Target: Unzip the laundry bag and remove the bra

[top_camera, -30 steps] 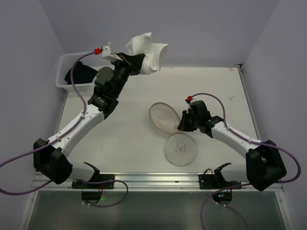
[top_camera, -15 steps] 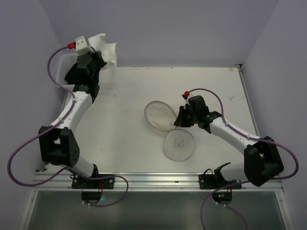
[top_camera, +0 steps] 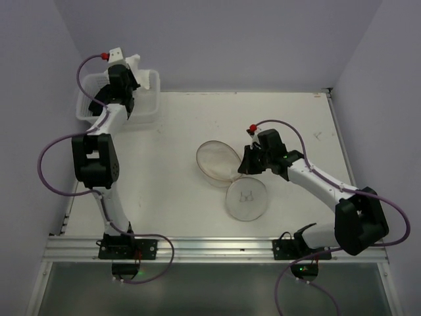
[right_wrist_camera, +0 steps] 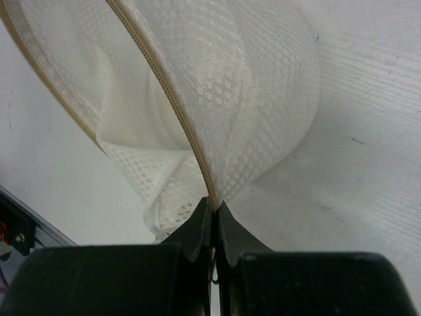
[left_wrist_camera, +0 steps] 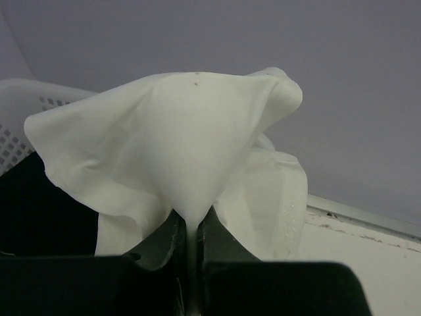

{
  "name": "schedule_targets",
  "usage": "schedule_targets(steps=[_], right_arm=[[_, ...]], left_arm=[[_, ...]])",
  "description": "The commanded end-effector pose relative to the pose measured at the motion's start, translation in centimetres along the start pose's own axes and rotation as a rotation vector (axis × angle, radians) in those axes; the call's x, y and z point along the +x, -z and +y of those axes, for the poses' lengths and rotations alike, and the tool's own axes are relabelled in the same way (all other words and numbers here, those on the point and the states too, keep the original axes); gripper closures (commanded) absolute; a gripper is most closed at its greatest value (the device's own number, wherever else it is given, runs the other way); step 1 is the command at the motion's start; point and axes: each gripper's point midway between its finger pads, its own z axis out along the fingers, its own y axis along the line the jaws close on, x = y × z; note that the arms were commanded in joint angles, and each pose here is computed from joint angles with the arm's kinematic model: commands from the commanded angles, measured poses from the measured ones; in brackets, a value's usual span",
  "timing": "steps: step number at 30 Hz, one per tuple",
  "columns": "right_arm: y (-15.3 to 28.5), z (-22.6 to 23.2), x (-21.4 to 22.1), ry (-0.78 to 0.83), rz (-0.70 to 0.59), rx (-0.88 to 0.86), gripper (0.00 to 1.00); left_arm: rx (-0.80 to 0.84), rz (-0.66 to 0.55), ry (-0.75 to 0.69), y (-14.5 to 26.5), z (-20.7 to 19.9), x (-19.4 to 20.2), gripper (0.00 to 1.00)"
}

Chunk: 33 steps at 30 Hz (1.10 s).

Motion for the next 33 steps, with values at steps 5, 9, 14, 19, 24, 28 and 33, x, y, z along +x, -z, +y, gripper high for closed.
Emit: schedule_targets(steps=[5, 9, 14, 19, 24, 28, 33], right_arm=[[0.7, 0.8, -0.4, 0.034, 0.022, -0.020, 1.00], [0.8, 0.8, -0.9, 0.046, 0.015, -0.011, 1.00], [0.6, 0.9, -1.6, 0.097, 0.025, -0.009, 1.00], [0.8, 1.4, -3.3, 0.185, 0.015, -0.023, 1.00], [-0.5, 1.4, -4.0, 0.320, 0.094, -0.046, 0.99], [-1.4, 2.5, -5.5, 0.358, 0.116, -0.091, 0.86], [-1.6, 2.2, -7.0, 0.332, 0.101, -0.037, 0.37]], left_arm=[[-0.021, 0.086, -0.060, -4.9, 2.9, 4.6, 0.90], [-0.004, 0.134, -0.053, -5.8, 3.0, 6.1, 0.54], [0.030, 0.098, -0.064, -3.3, 2.3, 3.3, 0.16], [0.055, 0.137, -0.060, 0.4, 1.7, 1.1, 0.02], [0.201, 0.251, -0.022, 7.8, -2.0, 2.9, 0.00], [0.371, 0.332, -0.080, 14.8, -8.4, 7.2, 0.00], [0.528, 0.442, -0.010, 20.9, -11.8, 11.7, 0.00]])
